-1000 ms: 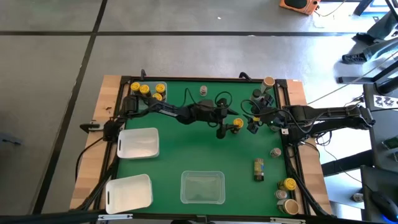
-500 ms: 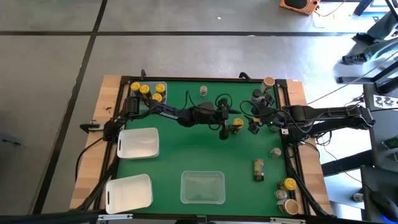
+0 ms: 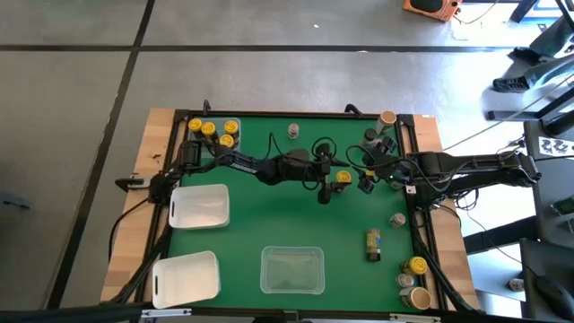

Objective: Sort spices by type
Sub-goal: Put the yellow spice bottle into the top transparent bin

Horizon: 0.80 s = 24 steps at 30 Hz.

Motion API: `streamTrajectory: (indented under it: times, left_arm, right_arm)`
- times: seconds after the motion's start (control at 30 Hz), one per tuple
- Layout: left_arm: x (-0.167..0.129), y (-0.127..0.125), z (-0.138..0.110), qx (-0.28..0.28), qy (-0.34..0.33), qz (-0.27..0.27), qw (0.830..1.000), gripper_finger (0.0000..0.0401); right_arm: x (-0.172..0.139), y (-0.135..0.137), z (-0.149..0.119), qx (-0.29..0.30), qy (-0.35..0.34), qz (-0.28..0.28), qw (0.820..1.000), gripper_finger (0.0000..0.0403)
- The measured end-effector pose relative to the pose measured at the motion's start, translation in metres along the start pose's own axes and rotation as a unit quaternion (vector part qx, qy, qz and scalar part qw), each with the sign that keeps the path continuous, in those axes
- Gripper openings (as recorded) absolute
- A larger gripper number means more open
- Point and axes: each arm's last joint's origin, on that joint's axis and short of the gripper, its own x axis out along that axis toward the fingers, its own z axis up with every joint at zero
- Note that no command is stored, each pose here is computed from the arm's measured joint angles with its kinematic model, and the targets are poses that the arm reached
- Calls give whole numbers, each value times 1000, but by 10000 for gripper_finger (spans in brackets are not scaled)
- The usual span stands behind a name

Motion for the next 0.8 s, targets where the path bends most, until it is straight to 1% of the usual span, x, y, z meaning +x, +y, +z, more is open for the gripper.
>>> streamTrajectory:
  times: [0.17,0.23,0.33,0.47,0.53,0.63,0.8]
  left_arm:
    - [0,0,1,-2,2,0,1000,279]
    - [0,0,0,-3,7,0,1000,286]
    - [-1,1,-1,-11,15,3,1000,318]
    - [-1,1,-3,-4,25,5,1000,373]
    - [-1,2,-3,-2,22,5,1000,392]
    - [0,2,-5,22,28,4,999,395]
    - [0,-3,-5,24,28,0,999,389]
  right_arm:
    - [0,0,0,1,-1,0,1000,309]
    - [0,0,0,1,0,0,1000,309]
    - [1,0,0,1,0,0,1000,309]
    - [1,0,0,1,0,0,1000,309]
    - [1,0,0,1,0,1,1000,309]
    - [1,0,0,1,0,1,1000,309]
    - [1,0,0,4,0,1,1000,309]
